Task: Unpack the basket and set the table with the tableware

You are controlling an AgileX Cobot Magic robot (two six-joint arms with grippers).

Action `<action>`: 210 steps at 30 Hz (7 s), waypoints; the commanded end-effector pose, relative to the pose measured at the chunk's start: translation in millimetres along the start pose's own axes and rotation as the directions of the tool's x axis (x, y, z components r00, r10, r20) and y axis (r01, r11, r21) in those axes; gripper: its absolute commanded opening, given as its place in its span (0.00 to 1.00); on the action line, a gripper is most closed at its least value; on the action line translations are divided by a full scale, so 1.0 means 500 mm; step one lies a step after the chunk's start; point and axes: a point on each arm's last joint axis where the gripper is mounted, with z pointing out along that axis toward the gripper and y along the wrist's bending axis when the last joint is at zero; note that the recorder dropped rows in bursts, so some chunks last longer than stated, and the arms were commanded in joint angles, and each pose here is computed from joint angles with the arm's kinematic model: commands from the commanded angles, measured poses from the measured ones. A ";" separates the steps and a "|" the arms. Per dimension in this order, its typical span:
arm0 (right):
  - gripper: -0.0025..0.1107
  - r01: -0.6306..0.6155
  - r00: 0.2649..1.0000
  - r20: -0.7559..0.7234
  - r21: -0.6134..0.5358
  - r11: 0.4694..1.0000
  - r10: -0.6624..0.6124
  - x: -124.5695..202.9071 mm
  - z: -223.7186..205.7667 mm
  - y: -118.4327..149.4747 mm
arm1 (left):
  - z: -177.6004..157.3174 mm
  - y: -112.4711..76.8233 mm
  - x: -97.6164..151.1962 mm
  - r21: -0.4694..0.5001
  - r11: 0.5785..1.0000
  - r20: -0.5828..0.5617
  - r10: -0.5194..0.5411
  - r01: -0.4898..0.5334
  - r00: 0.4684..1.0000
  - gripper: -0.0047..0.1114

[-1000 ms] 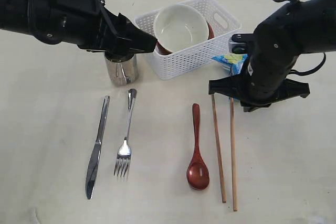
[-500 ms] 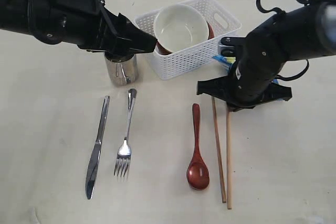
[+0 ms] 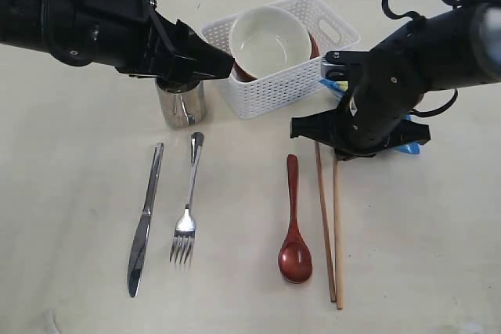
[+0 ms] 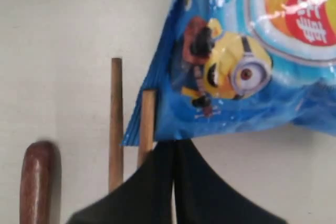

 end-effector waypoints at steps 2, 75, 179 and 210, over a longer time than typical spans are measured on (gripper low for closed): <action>0.02 0.044 0.997 0.066 -0.030 0.999 -0.042 -0.014 -0.005 0.007 | -0.005 -0.003 0.001 0.004 1.000 0.001 0.000 0.000 1.000 0.56; 0.02 0.006 1.000 -0.017 -0.166 0.986 -0.009 -0.009 -0.027 -0.040 | -0.009 0.035 0.015 -0.208 0.977 -0.063 -0.062 0.048 0.996 0.56; 0.02 0.138 0.850 0.509 0.032 0.990 -0.135 -0.175 -0.143 -0.205 | 0.239 0.220 -0.138 -0.248 0.968 -0.143 -0.065 0.027 0.988 0.71; 0.02 0.134 0.845 0.518 0.027 0.991 -0.129 -0.176 -0.144 -0.204 | 0.291 0.251 -0.086 -0.253 0.965 -0.200 -0.121 0.068 0.972 0.04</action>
